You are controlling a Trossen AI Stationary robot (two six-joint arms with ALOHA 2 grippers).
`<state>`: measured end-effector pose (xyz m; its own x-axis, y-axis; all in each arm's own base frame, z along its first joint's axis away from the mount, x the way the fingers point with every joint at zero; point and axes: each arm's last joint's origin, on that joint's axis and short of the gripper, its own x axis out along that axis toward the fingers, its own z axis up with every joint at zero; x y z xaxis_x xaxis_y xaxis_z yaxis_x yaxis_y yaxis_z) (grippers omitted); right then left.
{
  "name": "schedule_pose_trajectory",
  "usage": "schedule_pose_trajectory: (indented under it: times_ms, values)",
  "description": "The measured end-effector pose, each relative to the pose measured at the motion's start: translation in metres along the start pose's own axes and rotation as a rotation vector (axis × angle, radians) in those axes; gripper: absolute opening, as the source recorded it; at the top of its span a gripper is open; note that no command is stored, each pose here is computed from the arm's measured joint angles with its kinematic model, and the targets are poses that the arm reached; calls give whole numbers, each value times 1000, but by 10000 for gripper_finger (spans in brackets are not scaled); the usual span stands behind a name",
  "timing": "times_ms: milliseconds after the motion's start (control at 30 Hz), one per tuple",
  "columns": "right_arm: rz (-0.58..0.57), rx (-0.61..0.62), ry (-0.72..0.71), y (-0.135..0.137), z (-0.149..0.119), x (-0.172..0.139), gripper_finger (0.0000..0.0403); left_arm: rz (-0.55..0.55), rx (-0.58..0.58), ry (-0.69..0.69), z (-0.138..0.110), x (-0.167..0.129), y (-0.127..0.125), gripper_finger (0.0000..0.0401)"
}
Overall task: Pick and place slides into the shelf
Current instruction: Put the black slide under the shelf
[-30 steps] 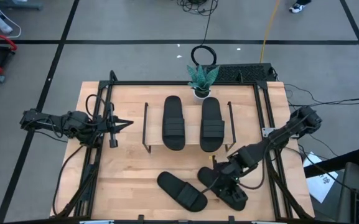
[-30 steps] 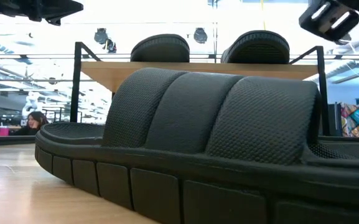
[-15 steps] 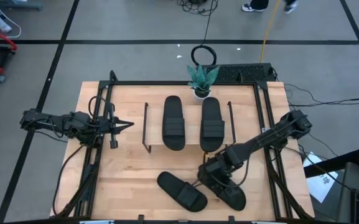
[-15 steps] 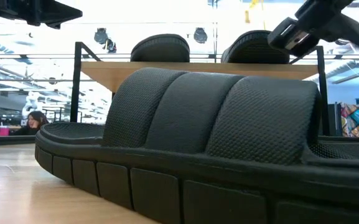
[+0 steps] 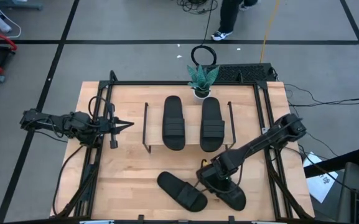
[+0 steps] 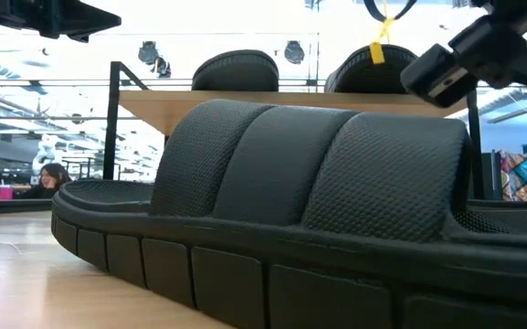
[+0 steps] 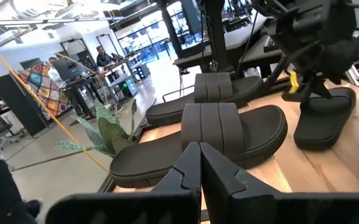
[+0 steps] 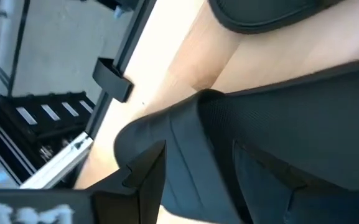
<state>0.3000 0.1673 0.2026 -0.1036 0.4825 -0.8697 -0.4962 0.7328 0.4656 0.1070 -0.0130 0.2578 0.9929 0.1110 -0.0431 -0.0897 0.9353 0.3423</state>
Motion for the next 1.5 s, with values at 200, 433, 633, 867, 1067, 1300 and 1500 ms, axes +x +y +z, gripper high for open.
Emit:
schedule_pose_trajectory:
  times_ms: [200, 433, 633, 867, 1067, 1300, 1500]
  values:
    - [5, -21, 43, -5, 2, 17, 179, -1, 0, 0, 0, 0, 0, 5]
    - [67, -15, 83, -9, 3, 30, 179, -1, -5, 0, 0, 0, 0, 7]
    - [132, -3, 110, -4, 0, 32, 179, -3, -6, -1, 0, 0, 0, 2]
    - [119, -60, 100, -2, 1, 33, 178, -6, -22, 6, -1, 0, 0, 2]
    - [123, -83, 78, -3, -3, 45, 170, -8, -20, 13, -1, 0, -1, 9]
    - [155, 33, 32, -4, 0, 48, 55, -8, -23, 12, -1, 0, -1, 1]
    - [152, 131, -27, -3, 8, 48, 12, -8, -33, 12, -1, 0, -1, 9]
